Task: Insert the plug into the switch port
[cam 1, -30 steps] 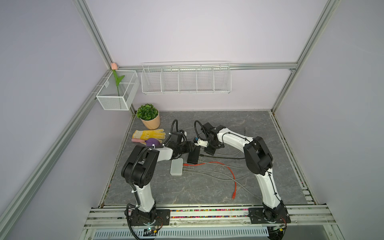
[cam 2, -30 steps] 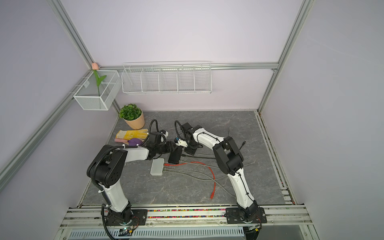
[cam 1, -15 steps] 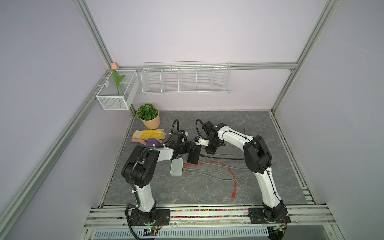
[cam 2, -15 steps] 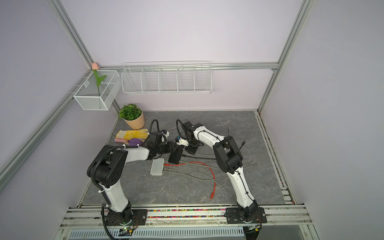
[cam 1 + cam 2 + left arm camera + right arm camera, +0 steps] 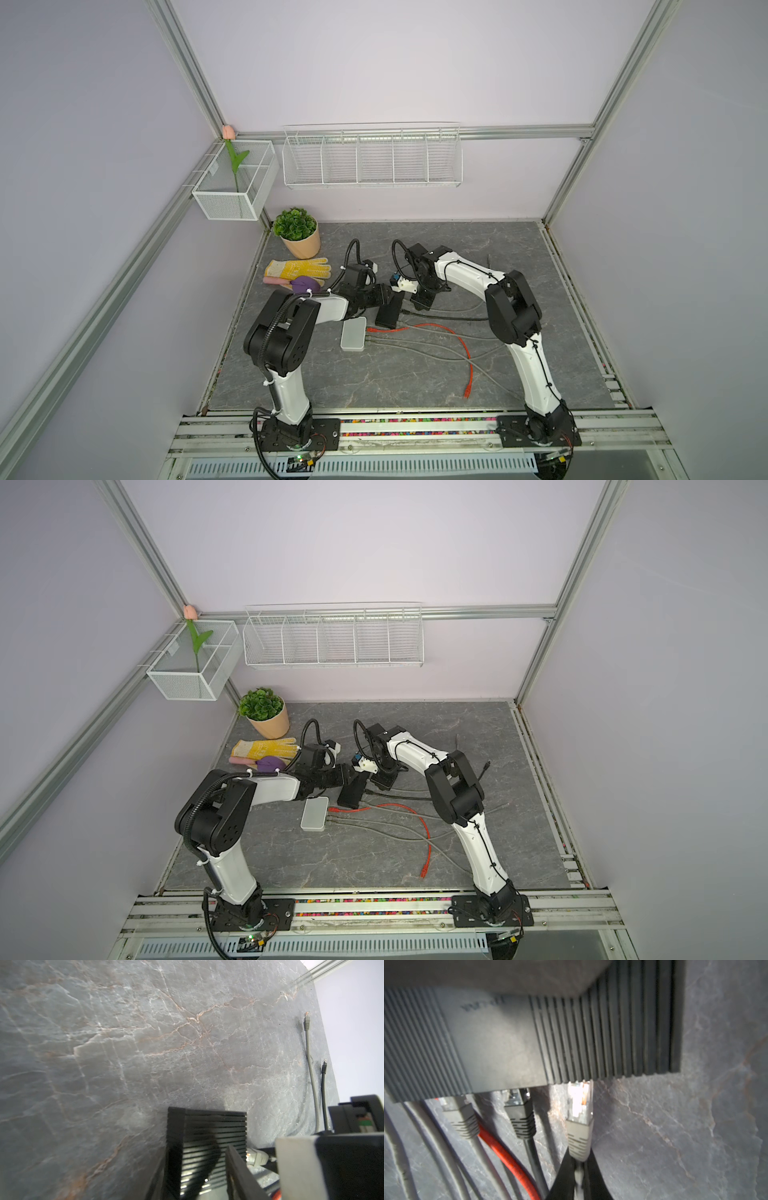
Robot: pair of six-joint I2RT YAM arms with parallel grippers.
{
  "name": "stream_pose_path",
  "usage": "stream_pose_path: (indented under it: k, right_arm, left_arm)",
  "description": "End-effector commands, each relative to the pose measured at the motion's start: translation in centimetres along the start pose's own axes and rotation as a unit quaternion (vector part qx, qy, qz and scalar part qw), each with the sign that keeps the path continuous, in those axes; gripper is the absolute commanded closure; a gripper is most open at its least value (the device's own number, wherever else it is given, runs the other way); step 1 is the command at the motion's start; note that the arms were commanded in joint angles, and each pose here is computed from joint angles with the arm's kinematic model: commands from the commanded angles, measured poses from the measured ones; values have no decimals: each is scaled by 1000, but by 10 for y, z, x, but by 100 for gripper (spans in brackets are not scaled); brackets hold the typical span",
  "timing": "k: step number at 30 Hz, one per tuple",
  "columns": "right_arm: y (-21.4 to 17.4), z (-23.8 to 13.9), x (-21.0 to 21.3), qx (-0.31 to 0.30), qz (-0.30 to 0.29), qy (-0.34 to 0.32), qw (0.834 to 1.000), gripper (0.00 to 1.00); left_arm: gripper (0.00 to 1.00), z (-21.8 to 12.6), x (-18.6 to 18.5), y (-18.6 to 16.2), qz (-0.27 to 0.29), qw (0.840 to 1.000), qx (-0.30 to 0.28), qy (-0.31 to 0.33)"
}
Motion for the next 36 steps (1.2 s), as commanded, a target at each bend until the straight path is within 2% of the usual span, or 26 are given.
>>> stream_pose_path:
  k: [1,11,20,31,36]
  right_arm:
    - [4,4,-1,-7,11,13,1000,88]
    - [4,4,-9,-11,24,9,1000,89]
    - [10,2,0,-26,24,35,999,88]
    - [13,2,3,-29,30,35,999,89]
    - [21,-2,1,-59,24,20,998,91]
  left_arm:
    - [56,3,-19,2,26,999,3,-29]
    - [56,2,-24,-2,38,999,8,-31]
    - [56,4,-31,-3,44,998,10,-35]
    - [56,7,-36,-9,51,998,17,-41]
    - [56,8,-40,-10,54,997,18,-49]
Point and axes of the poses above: each gripper's point midway between its finger pads, its own z axis out along the fingers, its own x axis along the line the jaws close on, y = z × x, the point moved 4 cm from there along -z, back along the fingers, and after that the axes turned 3 degrees about z, right-handed, at the moved point
